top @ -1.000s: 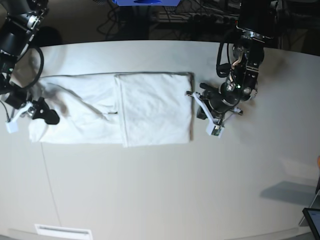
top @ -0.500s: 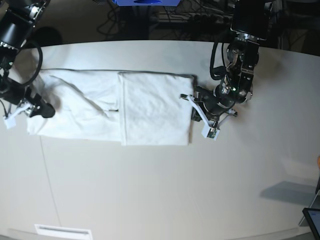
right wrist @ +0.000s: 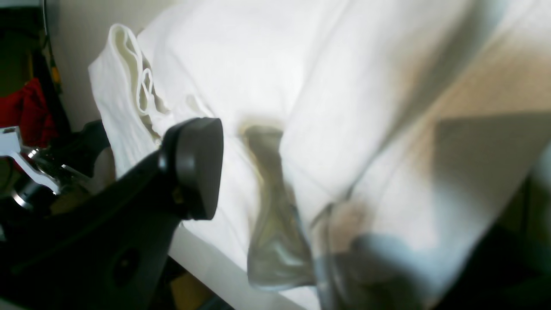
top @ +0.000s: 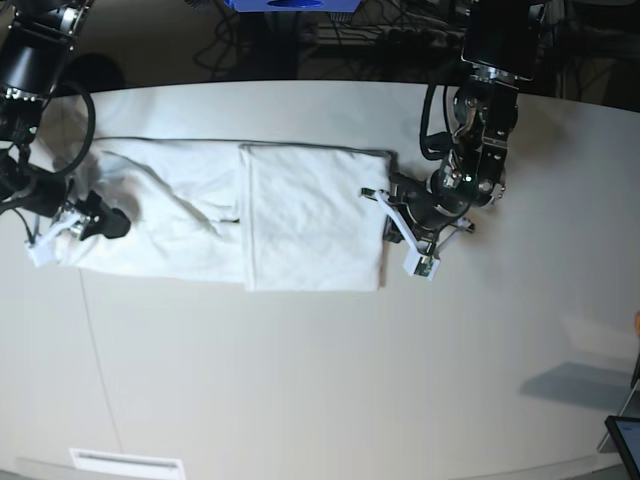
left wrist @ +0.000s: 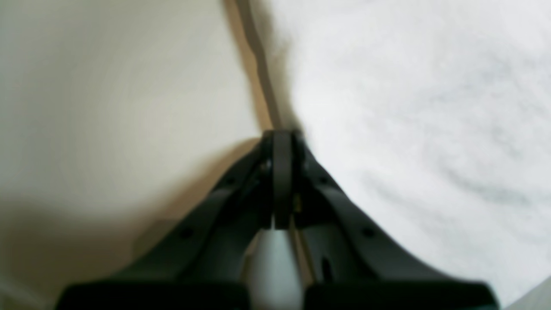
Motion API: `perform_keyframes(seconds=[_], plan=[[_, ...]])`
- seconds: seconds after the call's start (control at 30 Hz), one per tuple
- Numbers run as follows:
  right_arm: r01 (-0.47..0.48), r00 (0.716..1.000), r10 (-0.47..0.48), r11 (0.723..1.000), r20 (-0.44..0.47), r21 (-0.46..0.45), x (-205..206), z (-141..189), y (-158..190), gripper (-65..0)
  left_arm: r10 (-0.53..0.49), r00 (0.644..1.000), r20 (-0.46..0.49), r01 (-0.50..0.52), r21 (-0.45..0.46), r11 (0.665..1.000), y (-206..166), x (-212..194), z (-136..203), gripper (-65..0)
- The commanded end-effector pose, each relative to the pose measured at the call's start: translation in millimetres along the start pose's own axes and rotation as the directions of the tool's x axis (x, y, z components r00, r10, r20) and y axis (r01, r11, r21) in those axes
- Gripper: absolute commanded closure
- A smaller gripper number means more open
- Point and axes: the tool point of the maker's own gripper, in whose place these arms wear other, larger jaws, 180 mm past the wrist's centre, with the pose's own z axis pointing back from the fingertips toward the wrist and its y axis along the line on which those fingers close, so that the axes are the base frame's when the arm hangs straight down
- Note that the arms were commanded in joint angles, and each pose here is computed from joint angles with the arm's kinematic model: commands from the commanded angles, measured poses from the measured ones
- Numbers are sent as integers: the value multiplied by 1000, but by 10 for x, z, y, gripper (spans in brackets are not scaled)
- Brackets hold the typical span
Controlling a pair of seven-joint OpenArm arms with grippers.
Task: Fold the T-shirt properly
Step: 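Lift the left gripper away and grasp the shirt end with the right gripper, then fold the held shirt end over with the right gripper toward the left gripper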
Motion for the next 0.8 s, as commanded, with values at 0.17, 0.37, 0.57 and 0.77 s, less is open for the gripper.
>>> perform_keyframes(seconds=[0.17, 0.37, 0.57, 0.77], plan=[[71, 995, -77, 994, -61, -87, -159, 41, -178, -377, -15, 1000, 10, 15, 10, 1000, 48, 94, 20, 0], [69, 992, -81, 990, -100, -120, -264, 34, -241, -308, -17, 1000, 19, 17, 9, 1000, 38, 129, 28, 0], [53, 987, -73, 988, -140, -147, -362, 8, -292, -22, -6, 999, 35, 7, -7, 1000, -27, 208, 5, 0], [49, 990, -86, 950, -109, -308, -297, 99, -524, -1, -54, 998, 13, 55, -86, 995, -424, 144, -88, 0]])
